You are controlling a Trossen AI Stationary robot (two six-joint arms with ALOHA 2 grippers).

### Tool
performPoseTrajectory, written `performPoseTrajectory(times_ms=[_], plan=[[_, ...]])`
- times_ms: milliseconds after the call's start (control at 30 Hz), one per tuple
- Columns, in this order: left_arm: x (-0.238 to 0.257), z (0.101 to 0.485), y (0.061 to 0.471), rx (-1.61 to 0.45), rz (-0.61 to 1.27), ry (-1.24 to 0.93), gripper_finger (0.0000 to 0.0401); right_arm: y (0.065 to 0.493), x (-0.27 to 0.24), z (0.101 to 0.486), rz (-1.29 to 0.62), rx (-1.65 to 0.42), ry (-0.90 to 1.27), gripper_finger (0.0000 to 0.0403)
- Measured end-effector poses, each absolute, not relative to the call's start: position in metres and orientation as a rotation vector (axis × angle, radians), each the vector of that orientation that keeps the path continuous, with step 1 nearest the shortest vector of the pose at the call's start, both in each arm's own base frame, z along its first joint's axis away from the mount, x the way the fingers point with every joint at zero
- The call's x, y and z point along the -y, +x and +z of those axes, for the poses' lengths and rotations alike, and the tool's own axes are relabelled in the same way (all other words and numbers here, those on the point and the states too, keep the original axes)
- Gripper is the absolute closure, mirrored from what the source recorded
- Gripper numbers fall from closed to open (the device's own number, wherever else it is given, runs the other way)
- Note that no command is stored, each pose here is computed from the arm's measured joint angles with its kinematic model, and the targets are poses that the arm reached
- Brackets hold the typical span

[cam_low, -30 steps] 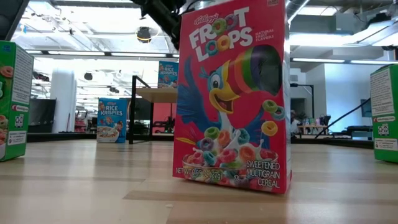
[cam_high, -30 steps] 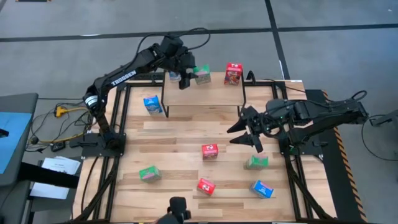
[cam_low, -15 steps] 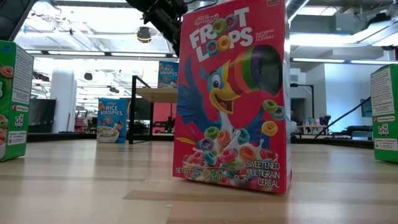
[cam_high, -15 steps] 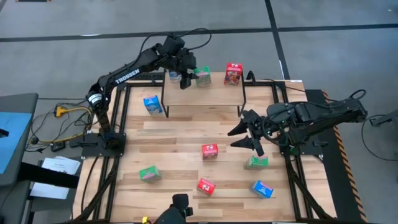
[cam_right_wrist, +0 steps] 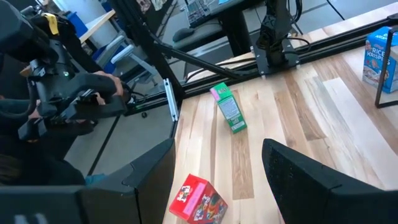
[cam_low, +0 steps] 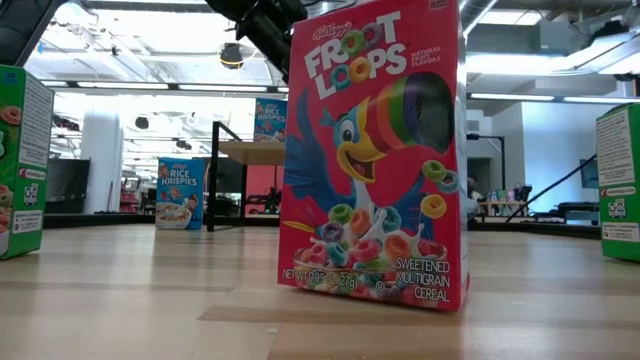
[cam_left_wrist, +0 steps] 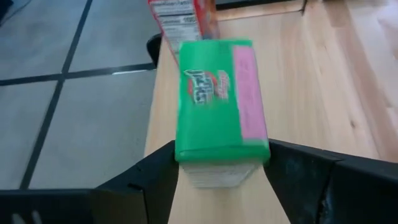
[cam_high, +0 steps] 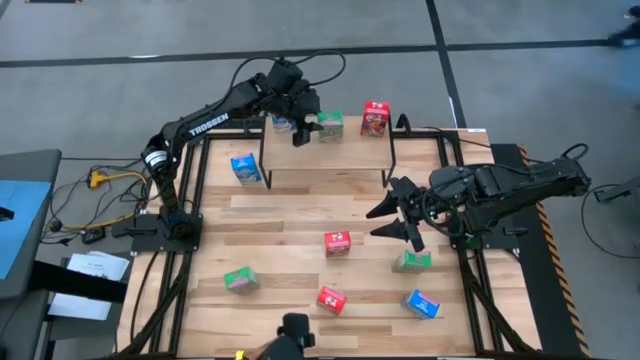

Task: Stack cereal on shelf
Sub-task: Put the top green cereal box on the shelf

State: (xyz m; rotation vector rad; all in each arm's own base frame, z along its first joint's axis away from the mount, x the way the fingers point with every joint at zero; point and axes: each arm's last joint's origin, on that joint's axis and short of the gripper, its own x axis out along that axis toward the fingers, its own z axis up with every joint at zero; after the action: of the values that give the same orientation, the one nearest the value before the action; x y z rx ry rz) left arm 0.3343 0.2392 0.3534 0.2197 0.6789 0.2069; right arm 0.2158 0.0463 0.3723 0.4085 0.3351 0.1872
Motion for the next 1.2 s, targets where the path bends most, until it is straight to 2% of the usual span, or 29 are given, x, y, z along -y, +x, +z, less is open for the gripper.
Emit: performPoseTrajectory(times_ms=[400, 633, 1067, 1200], plan=[[-0.242, 0.353, 0.333, -0.705, 0.303, 0.203, 0.0136, 0.216, -0.046, 0.372, 0.187, -0.335, 0.409, 0.0137], [-0.244, 0.353, 0.332, -0.737, 0.415, 0.176, 0.0133, 0.216, -0.046, 0.372, 0.187, -0.336, 0.408, 0.0137], [-0.229, 0.352, 0.341, -0.731, 0.369, 0.15, 0.0133, 0.216, -0.046, 0.372, 0.186, -0.343, 0.408, 0.0137], [-0.22, 0.352, 0.342, -0.787, 0.424, 0.177, 0.0133, 0.216, -0.046, 0.372, 0.187, -0.343, 0.408, 0.0137]])
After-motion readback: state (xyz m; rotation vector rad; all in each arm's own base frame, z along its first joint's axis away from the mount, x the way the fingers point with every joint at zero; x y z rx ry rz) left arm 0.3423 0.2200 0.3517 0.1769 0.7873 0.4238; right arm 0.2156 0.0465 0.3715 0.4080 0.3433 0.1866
